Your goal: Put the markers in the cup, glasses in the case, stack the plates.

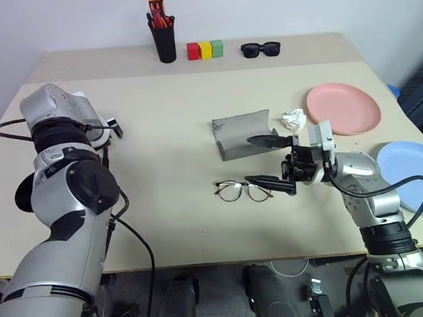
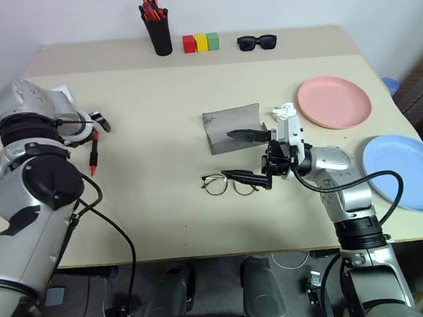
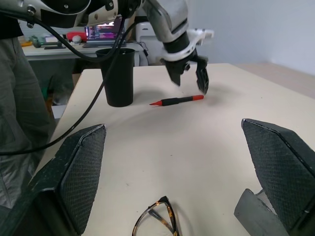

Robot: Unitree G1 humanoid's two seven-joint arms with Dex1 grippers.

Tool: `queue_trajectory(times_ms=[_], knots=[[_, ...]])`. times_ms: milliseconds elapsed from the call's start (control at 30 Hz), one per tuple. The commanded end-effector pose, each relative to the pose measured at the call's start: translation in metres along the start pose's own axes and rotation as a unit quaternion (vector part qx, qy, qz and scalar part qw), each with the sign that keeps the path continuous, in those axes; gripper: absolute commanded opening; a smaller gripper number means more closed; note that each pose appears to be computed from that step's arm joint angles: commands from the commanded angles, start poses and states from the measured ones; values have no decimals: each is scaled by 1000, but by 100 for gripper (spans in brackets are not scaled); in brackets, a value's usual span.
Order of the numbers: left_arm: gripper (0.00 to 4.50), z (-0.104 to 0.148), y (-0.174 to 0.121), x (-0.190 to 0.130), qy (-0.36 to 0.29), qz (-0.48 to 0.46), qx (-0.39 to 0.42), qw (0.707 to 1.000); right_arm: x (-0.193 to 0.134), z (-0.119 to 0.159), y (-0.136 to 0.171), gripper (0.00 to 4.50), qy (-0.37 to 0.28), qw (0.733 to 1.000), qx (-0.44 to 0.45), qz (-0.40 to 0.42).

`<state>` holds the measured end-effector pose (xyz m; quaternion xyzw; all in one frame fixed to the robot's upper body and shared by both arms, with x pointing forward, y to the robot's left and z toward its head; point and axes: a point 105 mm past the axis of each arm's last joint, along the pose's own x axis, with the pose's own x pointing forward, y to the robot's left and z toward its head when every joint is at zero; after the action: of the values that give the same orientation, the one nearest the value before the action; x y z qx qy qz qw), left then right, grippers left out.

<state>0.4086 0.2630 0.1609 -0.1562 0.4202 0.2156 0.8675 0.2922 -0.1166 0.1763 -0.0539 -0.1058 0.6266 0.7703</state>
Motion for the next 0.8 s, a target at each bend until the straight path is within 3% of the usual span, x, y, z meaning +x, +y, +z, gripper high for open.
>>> queue_trajectory(times_ms=[33,267,367,600,800], knots=[[444,9,5,-4,-10,1,-6,1000,-2,12,-2,450,-8,1000,-30,1],[444,0,15,9,3,16,-3,1000,-9,4,-3,450,-6,1000,-29,-1],[356,-3,19,13,10,21,-5,1000,-12,0,-2,450,-5,1000,-29,-3],[4,-7,21,17,13,29,-9,999,-17,-5,-1,450,-6,1000,-24,1],[1,-10,17,19,19,20,-10,1000,-14,-2,-2,450,-13,999,-28,10]])
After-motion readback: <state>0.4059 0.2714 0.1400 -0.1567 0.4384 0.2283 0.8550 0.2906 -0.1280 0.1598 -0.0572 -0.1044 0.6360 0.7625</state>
